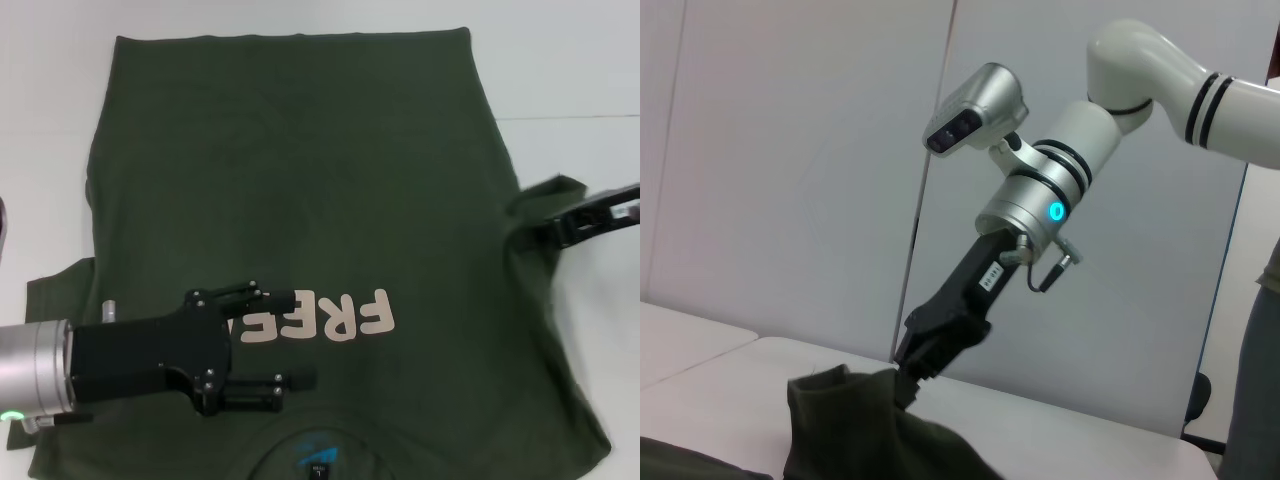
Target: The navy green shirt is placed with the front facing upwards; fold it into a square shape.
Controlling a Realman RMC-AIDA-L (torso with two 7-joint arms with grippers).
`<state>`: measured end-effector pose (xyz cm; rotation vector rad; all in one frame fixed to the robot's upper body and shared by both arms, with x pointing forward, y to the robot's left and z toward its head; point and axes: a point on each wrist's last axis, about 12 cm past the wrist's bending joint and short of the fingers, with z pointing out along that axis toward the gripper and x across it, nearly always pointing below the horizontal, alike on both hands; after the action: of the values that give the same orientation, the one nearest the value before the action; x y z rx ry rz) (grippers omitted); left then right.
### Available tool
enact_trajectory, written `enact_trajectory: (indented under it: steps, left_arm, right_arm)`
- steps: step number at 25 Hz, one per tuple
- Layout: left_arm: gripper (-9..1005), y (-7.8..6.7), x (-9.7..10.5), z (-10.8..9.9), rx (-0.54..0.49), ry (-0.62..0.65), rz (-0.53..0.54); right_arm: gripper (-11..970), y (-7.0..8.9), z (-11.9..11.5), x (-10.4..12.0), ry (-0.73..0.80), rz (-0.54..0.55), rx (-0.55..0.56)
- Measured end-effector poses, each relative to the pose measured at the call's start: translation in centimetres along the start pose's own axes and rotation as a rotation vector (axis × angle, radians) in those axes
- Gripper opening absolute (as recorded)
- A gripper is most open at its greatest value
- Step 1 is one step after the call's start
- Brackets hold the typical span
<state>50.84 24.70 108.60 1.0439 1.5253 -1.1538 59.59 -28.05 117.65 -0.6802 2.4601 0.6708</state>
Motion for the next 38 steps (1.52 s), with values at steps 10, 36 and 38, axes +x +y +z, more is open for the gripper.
enact_trajectory:
  steps: [10, 36, 38]
  left_arm:
    - [874, 0.1, 0.0, -0.2, -0.008, -0.001, 0.0]
    - [874, 0.3, 0.1, -0.2, -0.026, 0.007, 0.009]
    - [874, 0.3, 0.1, -0.2, -0.028, 0.007, 0.008]
  right_arm:
    - [1, 1.8, 3.5, 0.4, -0.019, -0.069, -0.171]
    - [3, 1.8, 8.1, 0.1, 0.001, -0.037, -0.144]
    - [38, 1.7, 8.1, 0.0, -0.004, -0.03, -0.135]
